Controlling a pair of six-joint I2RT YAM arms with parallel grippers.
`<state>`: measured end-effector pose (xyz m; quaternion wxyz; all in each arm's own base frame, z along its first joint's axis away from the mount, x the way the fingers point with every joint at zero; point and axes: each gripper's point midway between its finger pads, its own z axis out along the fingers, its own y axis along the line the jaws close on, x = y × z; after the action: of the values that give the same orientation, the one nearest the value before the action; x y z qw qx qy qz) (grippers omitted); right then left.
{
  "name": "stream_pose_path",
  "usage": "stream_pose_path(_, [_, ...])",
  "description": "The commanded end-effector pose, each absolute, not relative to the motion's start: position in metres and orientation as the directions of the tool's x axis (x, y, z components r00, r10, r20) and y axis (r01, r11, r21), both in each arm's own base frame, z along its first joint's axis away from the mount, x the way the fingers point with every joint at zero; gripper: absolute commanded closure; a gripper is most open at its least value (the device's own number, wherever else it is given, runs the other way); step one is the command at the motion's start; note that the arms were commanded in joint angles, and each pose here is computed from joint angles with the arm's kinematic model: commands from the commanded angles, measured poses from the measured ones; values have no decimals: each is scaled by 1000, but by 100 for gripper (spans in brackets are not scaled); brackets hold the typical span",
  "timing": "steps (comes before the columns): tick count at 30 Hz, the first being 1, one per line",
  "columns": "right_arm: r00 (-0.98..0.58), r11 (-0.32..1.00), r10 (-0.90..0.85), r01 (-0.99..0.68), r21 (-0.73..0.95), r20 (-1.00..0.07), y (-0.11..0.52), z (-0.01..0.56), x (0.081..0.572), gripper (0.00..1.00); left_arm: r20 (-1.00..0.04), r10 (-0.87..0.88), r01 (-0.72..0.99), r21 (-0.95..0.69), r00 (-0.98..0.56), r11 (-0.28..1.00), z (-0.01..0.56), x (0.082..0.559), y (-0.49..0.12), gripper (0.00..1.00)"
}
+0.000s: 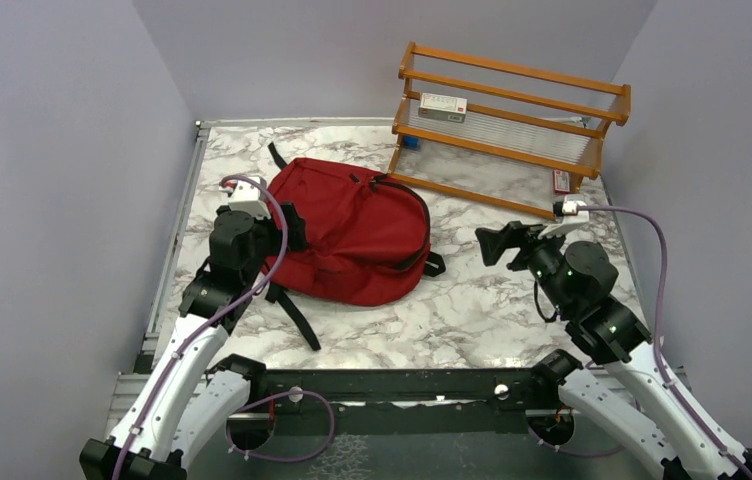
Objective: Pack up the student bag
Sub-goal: Reset both arms
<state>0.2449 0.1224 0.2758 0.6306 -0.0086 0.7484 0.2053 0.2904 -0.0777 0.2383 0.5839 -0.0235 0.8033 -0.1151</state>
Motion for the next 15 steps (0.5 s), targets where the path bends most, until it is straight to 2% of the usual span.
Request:
stream_pose_path(1, [-205, 962, 164, -184, 203, -965, 97, 262, 243, 0, -940, -170, 4, -179, -294, 984, 230, 285, -56, 1])
stream_pose_path(8, [-91, 965, 175, -183, 189, -980, 87, 275, 240, 0, -943, -177, -27, -176, -282, 984, 225, 280, -49, 1])
stream_pose_path(15, [-49, 970, 184, -150, 189, -982, 77, 273, 238, 0, -953, -164, 1, -170, -254, 985, 230, 278, -51, 1])
